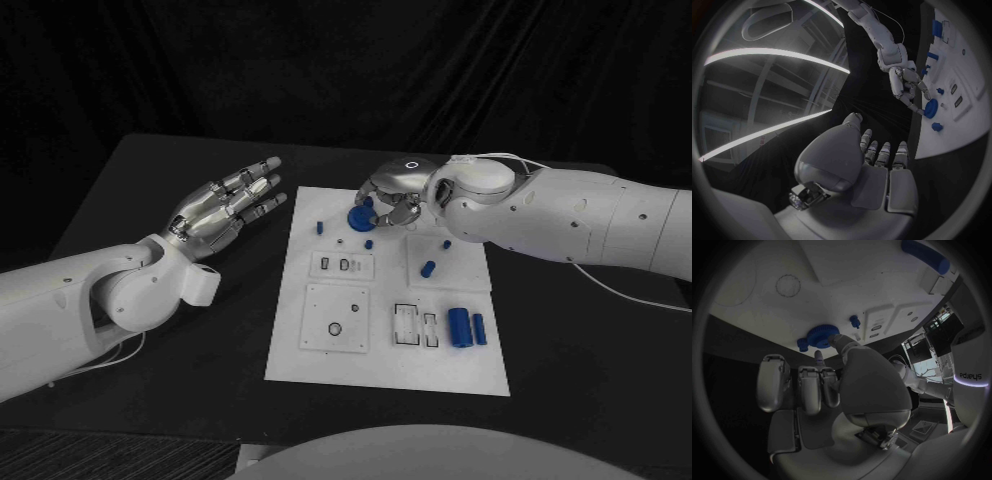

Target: Assemble the parts on the task board

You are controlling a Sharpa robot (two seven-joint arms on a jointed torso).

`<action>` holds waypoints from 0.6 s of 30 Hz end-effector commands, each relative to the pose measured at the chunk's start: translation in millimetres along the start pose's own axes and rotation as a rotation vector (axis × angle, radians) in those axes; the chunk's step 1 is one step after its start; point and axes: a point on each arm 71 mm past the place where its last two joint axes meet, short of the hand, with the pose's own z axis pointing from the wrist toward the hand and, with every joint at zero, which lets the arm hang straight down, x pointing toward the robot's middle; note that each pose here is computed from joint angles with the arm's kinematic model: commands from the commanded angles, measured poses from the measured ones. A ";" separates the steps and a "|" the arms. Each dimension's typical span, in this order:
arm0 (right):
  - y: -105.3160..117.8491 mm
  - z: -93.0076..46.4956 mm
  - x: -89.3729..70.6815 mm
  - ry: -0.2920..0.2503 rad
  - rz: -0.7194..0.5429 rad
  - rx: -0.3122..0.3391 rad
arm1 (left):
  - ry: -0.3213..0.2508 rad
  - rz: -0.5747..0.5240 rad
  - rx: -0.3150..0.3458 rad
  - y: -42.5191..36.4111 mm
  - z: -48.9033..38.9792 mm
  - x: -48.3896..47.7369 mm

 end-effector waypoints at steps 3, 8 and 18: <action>-2.7 -1.1 2.6 0.017 -0.003 0.028 | 0.016 -0.010 0.007 -0.1 0.4 2.2; -6.8 -6.5 0.0 -0.028 -0.003 0.030 | 0.014 -0.010 0.007 -0.6 -0.8 1.4; -31.2 -51.4 -24.7 -0.241 -0.013 0.058 | 0.004 -0.005 0.006 -1.5 -3.6 -1.1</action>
